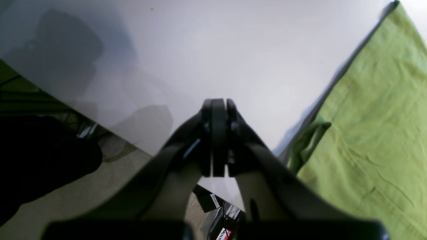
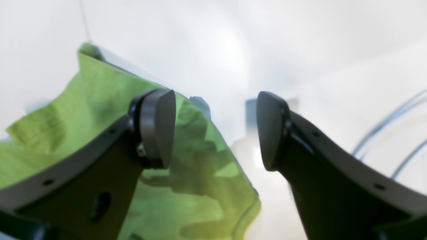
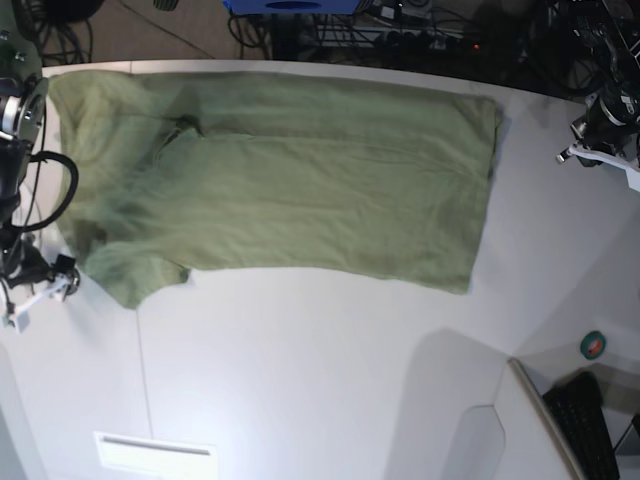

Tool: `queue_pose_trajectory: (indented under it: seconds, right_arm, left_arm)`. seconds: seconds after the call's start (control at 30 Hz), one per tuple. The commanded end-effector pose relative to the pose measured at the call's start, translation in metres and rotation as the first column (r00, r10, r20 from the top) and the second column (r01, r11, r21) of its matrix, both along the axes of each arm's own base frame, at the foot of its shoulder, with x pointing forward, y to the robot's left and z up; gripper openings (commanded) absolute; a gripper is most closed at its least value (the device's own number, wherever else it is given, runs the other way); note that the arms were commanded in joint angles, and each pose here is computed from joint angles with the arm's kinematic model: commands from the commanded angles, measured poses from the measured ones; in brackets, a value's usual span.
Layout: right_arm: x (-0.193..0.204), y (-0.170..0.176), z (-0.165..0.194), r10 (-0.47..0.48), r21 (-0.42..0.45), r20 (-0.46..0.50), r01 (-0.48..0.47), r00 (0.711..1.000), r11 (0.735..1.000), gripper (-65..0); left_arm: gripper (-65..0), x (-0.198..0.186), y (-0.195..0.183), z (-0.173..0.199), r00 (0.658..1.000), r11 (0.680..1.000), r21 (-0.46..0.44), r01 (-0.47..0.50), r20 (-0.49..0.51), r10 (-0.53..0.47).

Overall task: Layout the t-shirt on the table in an organized manner, then fold the t-shirt properly
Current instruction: 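Lower the right gripper to the shirt's hem corner and grasp it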

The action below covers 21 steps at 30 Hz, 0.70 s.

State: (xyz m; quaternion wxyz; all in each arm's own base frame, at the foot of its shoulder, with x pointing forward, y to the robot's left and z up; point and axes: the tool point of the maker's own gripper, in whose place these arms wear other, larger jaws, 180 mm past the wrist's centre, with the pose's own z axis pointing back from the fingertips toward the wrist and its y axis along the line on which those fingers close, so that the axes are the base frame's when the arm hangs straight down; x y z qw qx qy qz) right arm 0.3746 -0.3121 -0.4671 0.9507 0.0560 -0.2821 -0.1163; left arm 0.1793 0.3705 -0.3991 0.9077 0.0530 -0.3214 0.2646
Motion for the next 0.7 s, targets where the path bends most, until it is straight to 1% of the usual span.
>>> queue_pose_trajectory:
  seconds: [0.0,0.07,0.13,0.27,0.67]
  right_arm:
    - [0.018,-0.013,0.020,-0.020,-0.022,0.057,0.021,0.998,1.000,-28.4]
    - [0.017,-0.014,0.019,-0.028,-0.027,0.052,0.029,0.998,0.999,-28.4]
    - [0.017,-0.006,0.015,-0.023,-0.015,0.046,0.024,0.999,1.000,-28.4]
    - [0.006,-0.003,0.001,-0.033,0.007,0.002,0.033,0.999,0.999,-28.4]
    - [-0.003,0.002,-0.009,-0.028,0.014,-0.023,0.029,0.999,0.999,-28.7]
  left_arm:
    - [-65.0,0.005,0.007,0.011,1.000,1.000,0.030,0.008,0.027,-0.009]
    - [-65.0,0.005,0.007,0.011,1.000,1.000,0.030,0.008,0.027,-0.009]
    - [-65.0,0.005,0.007,0.010,1.000,1.000,0.030,0.007,0.026,-0.008]
    - [-65.0,0.005,0.007,0.010,1.000,1.000,0.028,0.007,0.026,-0.007]
    - [-65.0,0.004,0.004,0.008,1.000,1.000,0.019,0.000,0.028,-0.001]
